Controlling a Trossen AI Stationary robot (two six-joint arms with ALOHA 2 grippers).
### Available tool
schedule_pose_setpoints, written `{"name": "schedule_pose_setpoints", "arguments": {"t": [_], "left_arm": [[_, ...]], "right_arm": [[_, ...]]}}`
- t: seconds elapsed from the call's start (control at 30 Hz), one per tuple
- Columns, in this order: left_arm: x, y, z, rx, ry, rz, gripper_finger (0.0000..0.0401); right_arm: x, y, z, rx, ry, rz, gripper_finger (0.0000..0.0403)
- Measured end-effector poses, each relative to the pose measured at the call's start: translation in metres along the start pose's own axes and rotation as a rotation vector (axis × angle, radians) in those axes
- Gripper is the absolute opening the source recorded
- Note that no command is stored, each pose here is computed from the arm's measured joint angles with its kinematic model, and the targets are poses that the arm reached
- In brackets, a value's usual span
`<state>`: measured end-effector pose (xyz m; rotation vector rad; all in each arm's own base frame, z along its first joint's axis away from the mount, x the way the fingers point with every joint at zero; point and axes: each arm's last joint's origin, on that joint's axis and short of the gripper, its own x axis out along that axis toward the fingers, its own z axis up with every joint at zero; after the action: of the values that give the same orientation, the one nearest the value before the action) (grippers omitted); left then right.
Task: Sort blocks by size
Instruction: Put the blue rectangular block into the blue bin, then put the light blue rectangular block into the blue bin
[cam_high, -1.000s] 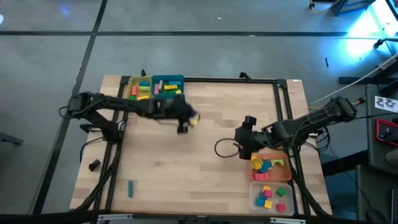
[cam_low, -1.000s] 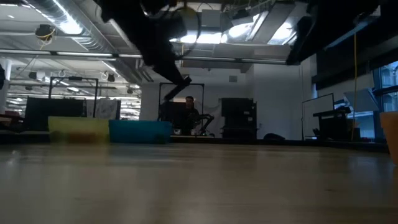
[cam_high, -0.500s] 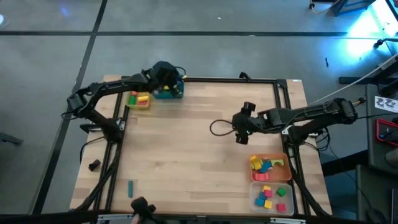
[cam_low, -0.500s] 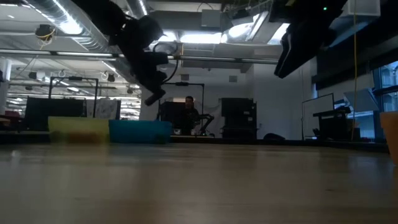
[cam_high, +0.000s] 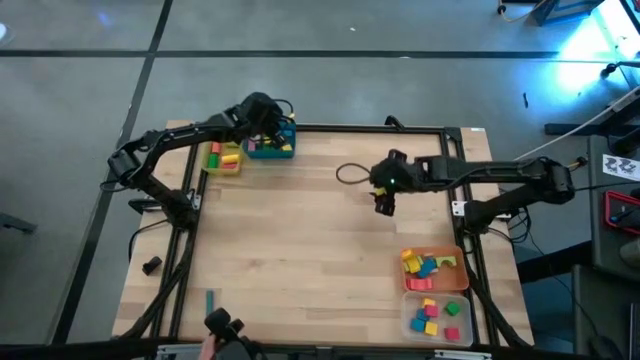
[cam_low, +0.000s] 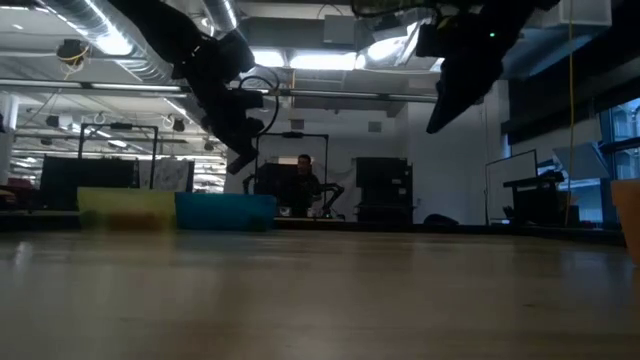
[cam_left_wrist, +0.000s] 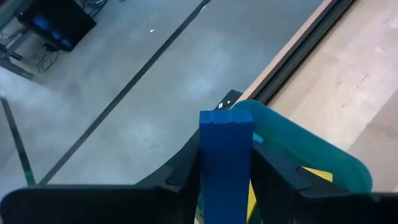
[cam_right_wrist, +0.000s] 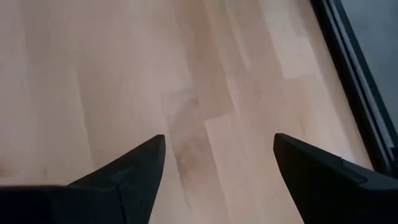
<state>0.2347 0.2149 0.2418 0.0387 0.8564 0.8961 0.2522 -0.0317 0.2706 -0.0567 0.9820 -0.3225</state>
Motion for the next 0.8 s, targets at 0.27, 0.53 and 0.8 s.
{"name": "schedule_pose_setpoints", "arguments": {"t": [0.27,0.53,0.8], "left_arm": [[0.002,0.007,-0.002,-0.025,0.008,0.017,0.0173],[0.004,0.012,-0.003,-0.038,0.007,-0.013,0.0184],[0.003,0.004,-0.002,-0.162,-0.034,-0.316,0.0168]], "right_arm": [[0.004,-0.018,0.001,0.065,0.002,0.020,0.0298],[0.005,-0.023,0.000,0.062,0.008,0.032,0.0298],[0.005,-0.022,0.000,0.055,0.007,0.050,0.0298]]}}
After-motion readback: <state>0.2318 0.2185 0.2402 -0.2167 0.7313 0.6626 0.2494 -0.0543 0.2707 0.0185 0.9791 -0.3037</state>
